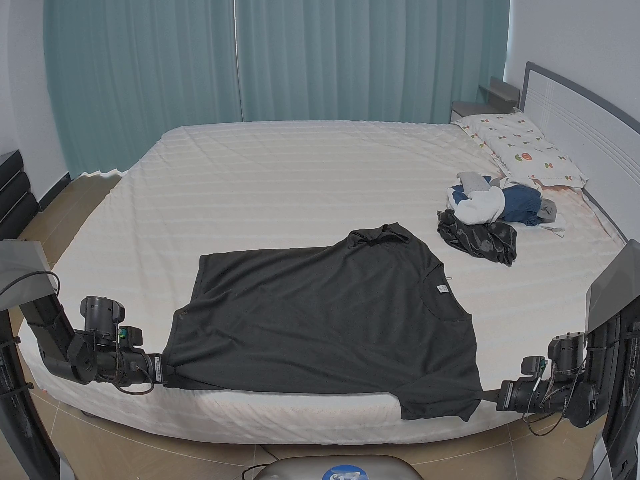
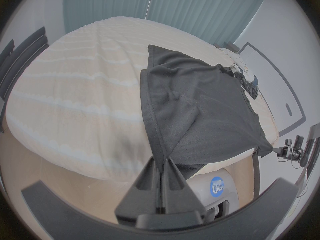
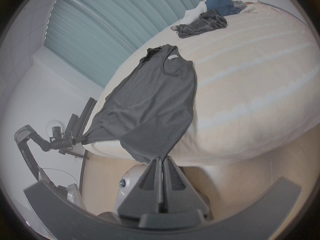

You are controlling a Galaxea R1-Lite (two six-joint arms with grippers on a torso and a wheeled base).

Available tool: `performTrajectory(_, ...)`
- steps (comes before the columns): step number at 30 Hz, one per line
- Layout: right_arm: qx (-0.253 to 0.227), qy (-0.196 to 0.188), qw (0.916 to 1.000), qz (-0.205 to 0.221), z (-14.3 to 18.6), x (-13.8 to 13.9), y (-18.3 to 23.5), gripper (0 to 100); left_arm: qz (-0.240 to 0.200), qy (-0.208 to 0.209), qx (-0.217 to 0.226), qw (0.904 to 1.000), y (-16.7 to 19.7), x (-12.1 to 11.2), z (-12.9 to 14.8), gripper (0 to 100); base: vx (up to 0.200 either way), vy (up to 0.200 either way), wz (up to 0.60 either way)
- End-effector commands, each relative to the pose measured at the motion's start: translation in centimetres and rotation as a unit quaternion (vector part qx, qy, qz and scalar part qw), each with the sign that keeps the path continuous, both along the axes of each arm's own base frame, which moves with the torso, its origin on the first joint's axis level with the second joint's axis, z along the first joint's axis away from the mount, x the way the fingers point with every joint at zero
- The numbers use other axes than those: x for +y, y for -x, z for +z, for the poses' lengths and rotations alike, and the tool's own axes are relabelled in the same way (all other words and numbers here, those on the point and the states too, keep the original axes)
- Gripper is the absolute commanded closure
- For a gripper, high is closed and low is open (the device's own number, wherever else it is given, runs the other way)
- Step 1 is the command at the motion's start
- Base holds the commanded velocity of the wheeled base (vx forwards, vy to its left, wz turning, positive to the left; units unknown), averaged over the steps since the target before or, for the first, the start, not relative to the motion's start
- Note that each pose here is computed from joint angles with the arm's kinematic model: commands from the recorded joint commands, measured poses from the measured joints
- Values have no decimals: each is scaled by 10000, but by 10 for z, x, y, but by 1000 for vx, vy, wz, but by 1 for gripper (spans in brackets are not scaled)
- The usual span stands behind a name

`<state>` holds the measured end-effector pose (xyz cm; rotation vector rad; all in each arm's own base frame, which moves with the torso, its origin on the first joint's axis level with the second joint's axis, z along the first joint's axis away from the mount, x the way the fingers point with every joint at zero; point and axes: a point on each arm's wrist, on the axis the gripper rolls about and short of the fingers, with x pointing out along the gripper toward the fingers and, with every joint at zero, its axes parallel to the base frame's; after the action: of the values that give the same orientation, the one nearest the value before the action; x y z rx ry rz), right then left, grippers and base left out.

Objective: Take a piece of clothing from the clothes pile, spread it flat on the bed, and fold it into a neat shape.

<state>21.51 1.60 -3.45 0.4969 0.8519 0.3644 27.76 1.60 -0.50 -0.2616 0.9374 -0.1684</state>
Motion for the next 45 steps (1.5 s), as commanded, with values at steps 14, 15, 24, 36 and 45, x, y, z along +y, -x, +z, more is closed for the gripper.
performTrajectory(14,648,327,9964,442,9,3,24,100,-372,-758,607,9946,20,-1,8,100,0,0,0)
performTrajectory(15,690,331,9961,449,10,3,26,100,-434,-786,652,9938,21,-1,8,100,0,0,0)
performTrajectory(24,902,497,9929,592,9,2,32,100,-677,-949,1024,9879,31,-2,8,100,0,0,0)
performTrajectory(36,621,592,9932,791,18,1,34,100,-724,-910,1022,9880,28,-1,16,100,0,0,0)
performTrajectory(45,-153,260,9987,403,30,2,10,100,-309,-577,740,9951,18,0,31,100,0,0,0)
